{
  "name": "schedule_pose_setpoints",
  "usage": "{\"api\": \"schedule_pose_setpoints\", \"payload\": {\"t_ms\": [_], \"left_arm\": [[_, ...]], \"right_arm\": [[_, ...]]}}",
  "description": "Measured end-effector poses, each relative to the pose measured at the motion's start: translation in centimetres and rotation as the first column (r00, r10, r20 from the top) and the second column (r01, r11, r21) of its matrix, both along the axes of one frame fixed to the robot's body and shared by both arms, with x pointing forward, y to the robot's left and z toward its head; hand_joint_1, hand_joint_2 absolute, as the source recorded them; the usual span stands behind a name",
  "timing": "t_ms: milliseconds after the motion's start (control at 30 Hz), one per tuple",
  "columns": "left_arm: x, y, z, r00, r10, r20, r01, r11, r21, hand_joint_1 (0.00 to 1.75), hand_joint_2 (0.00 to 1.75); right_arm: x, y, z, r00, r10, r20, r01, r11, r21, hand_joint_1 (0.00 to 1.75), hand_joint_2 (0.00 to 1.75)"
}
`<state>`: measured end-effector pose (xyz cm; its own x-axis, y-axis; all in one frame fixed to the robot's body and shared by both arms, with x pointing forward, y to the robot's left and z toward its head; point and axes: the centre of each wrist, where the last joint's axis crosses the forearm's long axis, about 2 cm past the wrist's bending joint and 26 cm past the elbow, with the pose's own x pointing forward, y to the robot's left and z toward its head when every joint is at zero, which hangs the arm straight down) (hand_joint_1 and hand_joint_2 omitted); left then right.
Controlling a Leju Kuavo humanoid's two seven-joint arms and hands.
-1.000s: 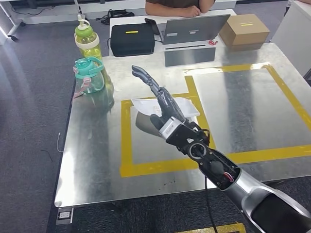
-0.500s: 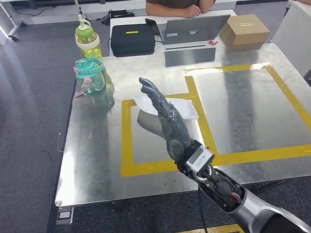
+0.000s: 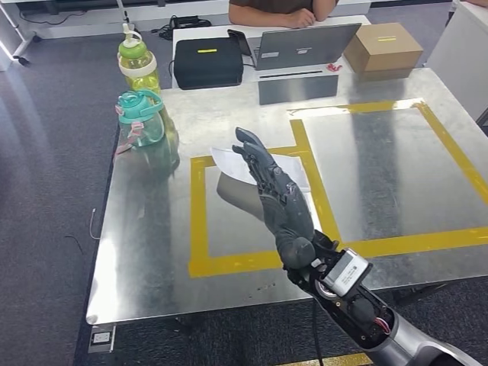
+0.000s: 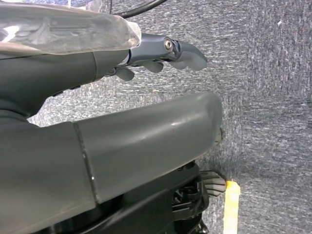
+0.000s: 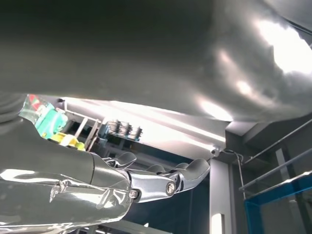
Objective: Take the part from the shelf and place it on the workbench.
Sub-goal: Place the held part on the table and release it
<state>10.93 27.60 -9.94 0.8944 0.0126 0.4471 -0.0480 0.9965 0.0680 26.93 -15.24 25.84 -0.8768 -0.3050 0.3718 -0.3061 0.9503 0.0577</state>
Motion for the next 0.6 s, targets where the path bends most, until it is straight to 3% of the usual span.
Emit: {"api": "schedule_pose_setpoints", "payload": {"t_ms": [600], "left_arm": [[-0.12,-0.45,-0.02,0.999,0.014,-0.042,-0.016,0.999,-0.038,0.0,0.0]], "right_arm": [[-0.04,-0.22,0.27,1.0,-0.014,0.01,0.014,1.0,0.008,0.0,0.0]]}}
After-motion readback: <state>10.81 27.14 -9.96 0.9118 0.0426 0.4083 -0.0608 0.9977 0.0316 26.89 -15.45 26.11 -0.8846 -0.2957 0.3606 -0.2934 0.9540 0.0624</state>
